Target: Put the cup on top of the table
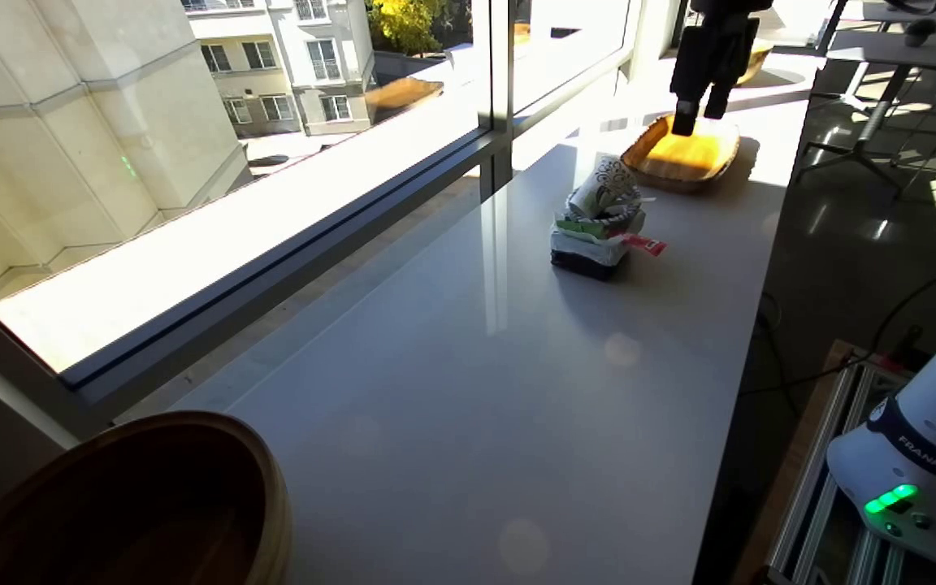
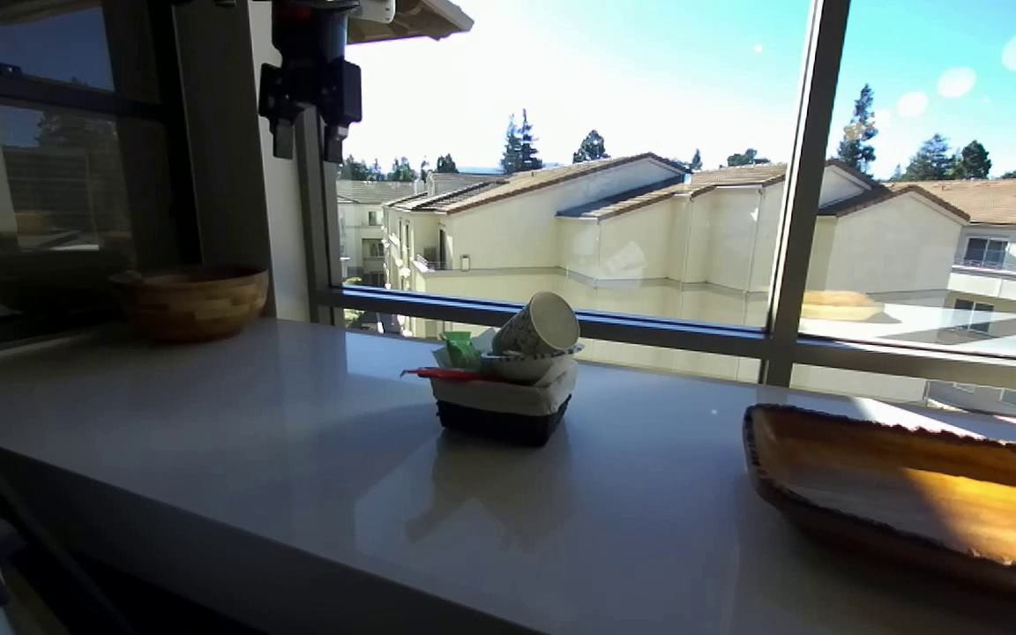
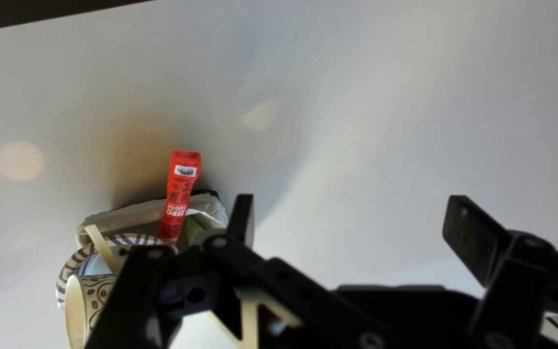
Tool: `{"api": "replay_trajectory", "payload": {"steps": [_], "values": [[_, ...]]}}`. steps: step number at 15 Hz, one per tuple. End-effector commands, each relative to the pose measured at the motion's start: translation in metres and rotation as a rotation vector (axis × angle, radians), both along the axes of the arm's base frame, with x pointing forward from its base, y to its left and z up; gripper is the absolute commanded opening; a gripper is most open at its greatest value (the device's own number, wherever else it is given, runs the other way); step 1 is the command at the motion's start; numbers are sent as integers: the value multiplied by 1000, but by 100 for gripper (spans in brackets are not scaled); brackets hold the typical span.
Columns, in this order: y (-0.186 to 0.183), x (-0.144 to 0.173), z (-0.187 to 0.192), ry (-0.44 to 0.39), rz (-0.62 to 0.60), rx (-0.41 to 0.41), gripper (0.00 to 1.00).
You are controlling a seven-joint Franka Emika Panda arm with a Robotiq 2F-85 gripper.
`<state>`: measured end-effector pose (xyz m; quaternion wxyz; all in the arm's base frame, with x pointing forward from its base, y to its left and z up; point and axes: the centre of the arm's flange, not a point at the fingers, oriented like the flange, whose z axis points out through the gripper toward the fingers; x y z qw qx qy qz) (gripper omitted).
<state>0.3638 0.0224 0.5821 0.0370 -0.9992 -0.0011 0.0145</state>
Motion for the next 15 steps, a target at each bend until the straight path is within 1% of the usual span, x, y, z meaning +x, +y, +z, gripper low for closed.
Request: {"api": "replay_trajectory", "payload": {"steps": [1, 3, 4, 5, 6, 9, 11, 12, 13, 14, 15], "values": [[-34, 20, -5, -9, 28, 193, 100], [-63, 33, -10, -19, 32, 294, 100], [-79, 40, -16, -4, 38, 337, 100], [-95, 46, -20, -8, 32, 377, 100], [-113, 54, -27, -4, -1, 406, 100], [-165, 79, -46, -52, -83, 412, 100], [-195, 99, -60, -123, -149, 405, 100], [-207, 109, -66, -141, -168, 406, 100], [-218, 117, -72, -148, -178, 413, 100], [-226, 125, -79, -138, -191, 436, 100], [-208, 96, -70, -139, -180, 401, 100]]}}
